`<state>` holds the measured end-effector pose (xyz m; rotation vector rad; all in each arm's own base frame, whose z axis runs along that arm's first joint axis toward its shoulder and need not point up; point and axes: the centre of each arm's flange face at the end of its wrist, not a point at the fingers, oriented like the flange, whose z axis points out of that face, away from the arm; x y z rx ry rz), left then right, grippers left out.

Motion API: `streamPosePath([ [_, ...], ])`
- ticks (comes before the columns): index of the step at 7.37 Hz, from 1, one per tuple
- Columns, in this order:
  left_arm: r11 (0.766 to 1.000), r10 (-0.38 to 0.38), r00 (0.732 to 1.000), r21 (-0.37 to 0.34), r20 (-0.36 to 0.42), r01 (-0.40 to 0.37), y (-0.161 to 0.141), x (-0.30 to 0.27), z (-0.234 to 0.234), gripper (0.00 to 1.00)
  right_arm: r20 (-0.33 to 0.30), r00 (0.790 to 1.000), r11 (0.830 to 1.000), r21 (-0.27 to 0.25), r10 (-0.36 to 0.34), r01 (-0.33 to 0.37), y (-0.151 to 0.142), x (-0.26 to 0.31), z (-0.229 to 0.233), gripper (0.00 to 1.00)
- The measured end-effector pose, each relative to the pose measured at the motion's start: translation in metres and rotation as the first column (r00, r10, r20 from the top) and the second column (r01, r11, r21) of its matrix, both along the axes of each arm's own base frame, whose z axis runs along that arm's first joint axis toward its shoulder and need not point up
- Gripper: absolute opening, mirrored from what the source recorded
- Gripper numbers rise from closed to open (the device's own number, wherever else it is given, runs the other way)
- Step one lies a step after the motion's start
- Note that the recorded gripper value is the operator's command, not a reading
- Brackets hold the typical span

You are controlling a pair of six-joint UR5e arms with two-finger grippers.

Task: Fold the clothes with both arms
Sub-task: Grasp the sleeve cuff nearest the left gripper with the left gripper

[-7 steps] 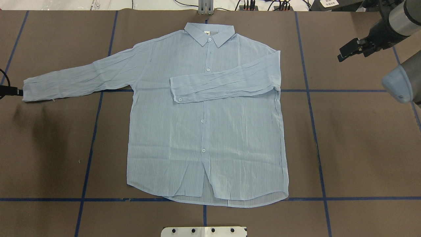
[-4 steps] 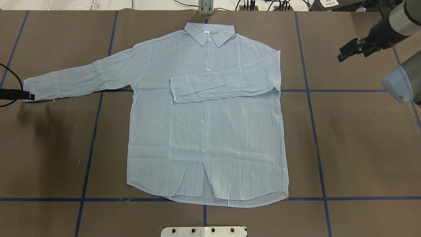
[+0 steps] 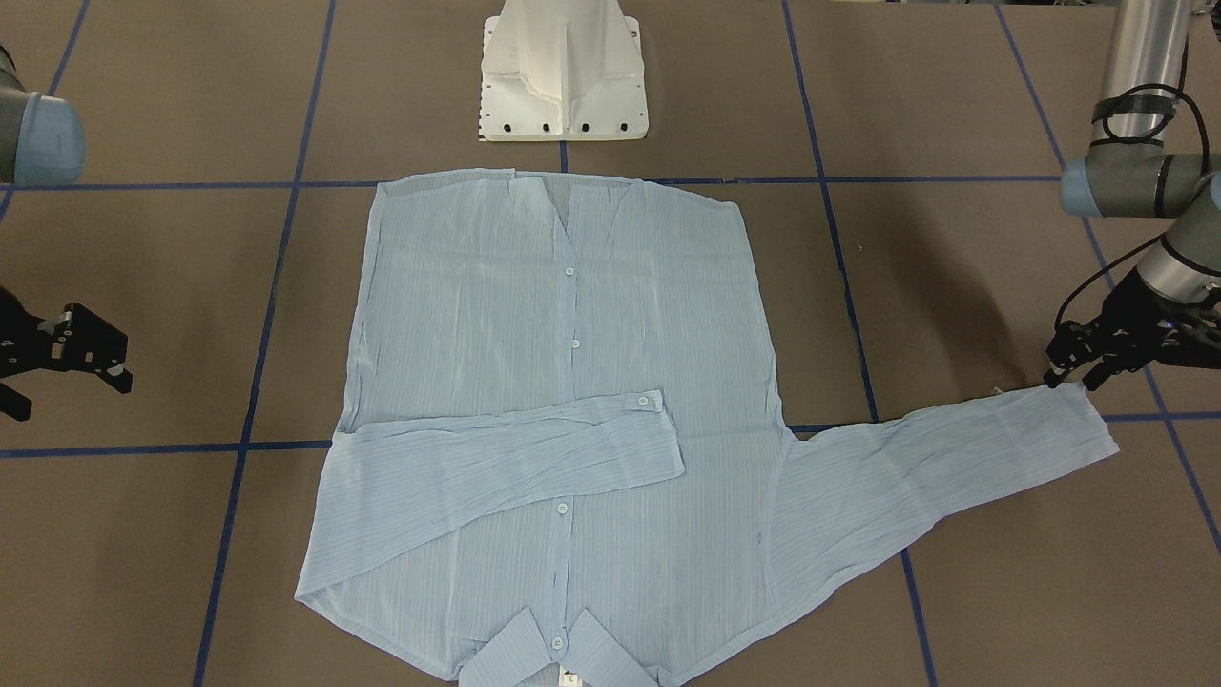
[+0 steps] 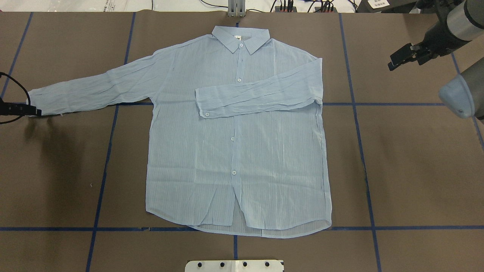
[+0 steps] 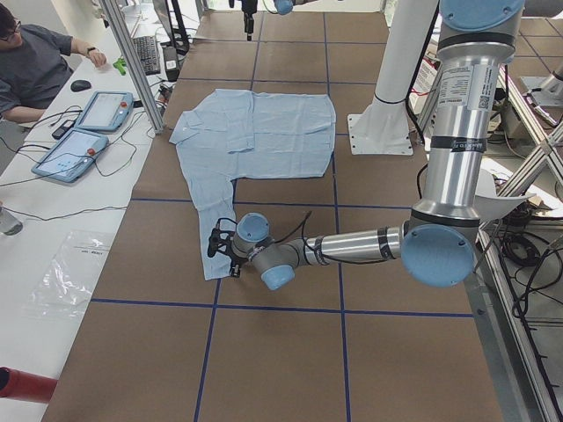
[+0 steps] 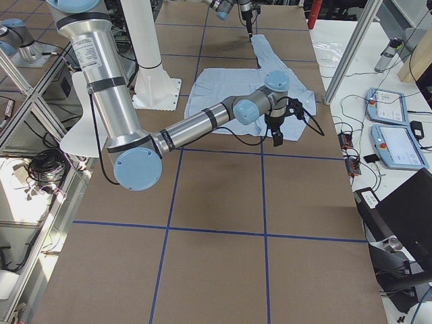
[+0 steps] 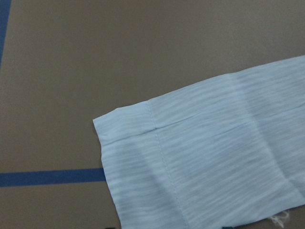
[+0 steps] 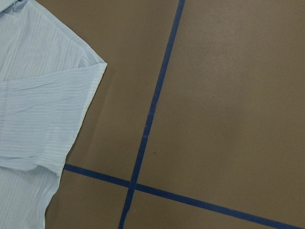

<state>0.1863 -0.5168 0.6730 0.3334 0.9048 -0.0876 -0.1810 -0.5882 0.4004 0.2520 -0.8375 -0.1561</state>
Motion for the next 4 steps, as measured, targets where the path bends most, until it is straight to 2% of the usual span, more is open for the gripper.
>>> streamPosePath([
  [3, 1.000, 0.002, 1.000, -0.007, 0.007, -0.002, -0.0071, 0.0039, 0.0049, 0.65, 0.004, 1.000, 1.000, -0.001, 0.005, -0.005, 0.0005, -0.0002, -0.0028, 1.00],
  [4, 1.000, 0.003, 1.000, -0.008, 0.008, -0.003, -0.0075, 0.0041, 0.0056, 0.44, 0.005, 1.000, 1.000, -0.001, 0.006, -0.006, 0.0005, -0.0004, -0.0039, 1.00],
])
